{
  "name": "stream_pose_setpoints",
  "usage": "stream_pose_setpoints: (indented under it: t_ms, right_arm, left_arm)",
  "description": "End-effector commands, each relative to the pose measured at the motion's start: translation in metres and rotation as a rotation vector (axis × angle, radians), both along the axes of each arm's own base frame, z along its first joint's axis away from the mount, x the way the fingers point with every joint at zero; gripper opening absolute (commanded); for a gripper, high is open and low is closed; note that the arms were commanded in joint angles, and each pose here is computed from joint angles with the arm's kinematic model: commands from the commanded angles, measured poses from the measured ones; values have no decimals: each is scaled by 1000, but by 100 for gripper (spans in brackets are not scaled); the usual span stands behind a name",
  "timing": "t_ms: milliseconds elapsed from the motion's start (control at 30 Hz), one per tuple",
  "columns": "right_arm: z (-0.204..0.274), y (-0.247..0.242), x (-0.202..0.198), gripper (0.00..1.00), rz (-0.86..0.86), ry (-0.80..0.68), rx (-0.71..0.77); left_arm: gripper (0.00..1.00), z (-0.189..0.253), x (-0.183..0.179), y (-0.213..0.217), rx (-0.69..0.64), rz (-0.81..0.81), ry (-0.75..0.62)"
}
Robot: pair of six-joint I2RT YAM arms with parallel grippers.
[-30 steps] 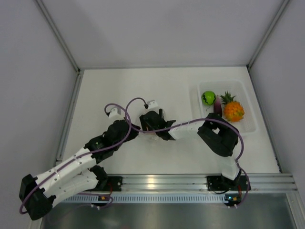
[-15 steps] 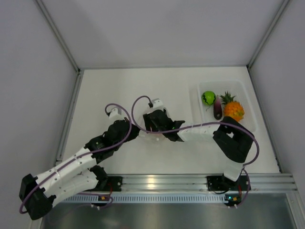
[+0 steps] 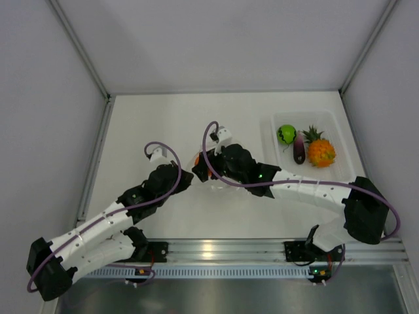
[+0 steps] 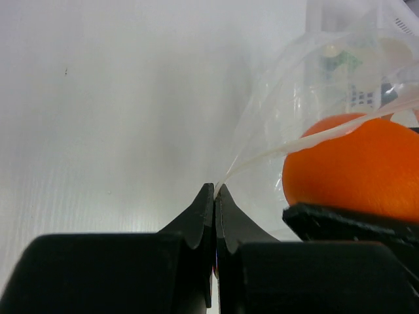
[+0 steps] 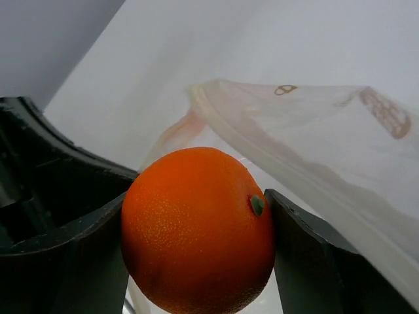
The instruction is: Open the zip-top bag and remove the fake food
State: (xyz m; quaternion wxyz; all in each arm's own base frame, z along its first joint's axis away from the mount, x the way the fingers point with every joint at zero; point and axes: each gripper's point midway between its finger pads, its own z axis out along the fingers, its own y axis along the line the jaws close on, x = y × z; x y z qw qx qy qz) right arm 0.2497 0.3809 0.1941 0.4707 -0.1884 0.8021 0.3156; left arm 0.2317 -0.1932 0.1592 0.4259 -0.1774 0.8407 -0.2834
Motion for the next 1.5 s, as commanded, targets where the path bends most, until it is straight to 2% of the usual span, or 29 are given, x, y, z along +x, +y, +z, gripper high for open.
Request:
stream_pose_setpoints:
  t_ms: [0, 333, 400, 567, 667, 833, 900, 967, 1000, 1033, 1067, 1100, 1133, 1167, 1200, 1300, 1400, 1467]
  right_arm:
    - [40, 12, -32, 48, 150, 16, 130]
    - [72, 35, -86, 47, 441, 62, 348]
    - [93, 40, -96, 46, 503, 38, 455]
    - [136, 48, -120, 45, 642, 2, 578]
    - [154, 51, -135, 45, 728, 21, 629]
    - [189, 44, -171, 44, 934, 128, 802]
    - [193, 41, -176, 43, 952, 142, 814]
    - [182, 43, -166, 43, 878, 169, 746]
    - [185, 38, -162, 43, 845, 85, 700]
    - [183, 38, -147, 43, 750, 58, 668]
    - [164, 36, -139, 44, 676, 100, 575]
    - [160, 31, -130, 44, 628, 51, 530]
    - [168, 21, -117, 45, 526, 12, 519]
    - [150, 13, -108, 45, 454, 42, 433]
    - [155, 1, -94, 46, 362, -13, 403]
    - [146, -28, -83, 46, 251, -51, 301]
    - [154, -57, -74, 46, 159, -113, 278]
    - [145, -86, -57, 47, 15, -130, 178]
  left_arm:
    - [0, 5, 5, 4, -25, 36, -25]
    - [0, 21, 2, 0, -95, 33, -45]
    - [0, 20, 2, -1, -96, 26, -40]
    - [0, 17, 1, 0, -87, 29, -38]
    - [0, 15, 3, 4, -78, 49, -42]
    - [0, 15, 6, 12, -73, 94, -55]
    - [0, 16, 8, 15, -72, 113, -63]
    - [0, 17, 9, 18, -65, 126, -71]
    - [0, 18, 9, 19, -64, 130, -76]
    - [0, 19, 9, 21, -61, 138, -79]
    - [0, 17, 8, 24, -51, 146, -72]
    - [0, 19, 9, 27, -51, 160, -83]
    - [0, 20, 9, 29, -49, 168, -85]
    - [0, 20, 9, 31, -46, 173, -86]
    - [0, 22, 8, 34, -45, 179, -95]
    - [0, 27, 8, 37, -46, 186, -111]
    - [0, 31, 10, 37, -38, 186, -120]
    - [0, 33, 10, 36, -28, 178, -119]
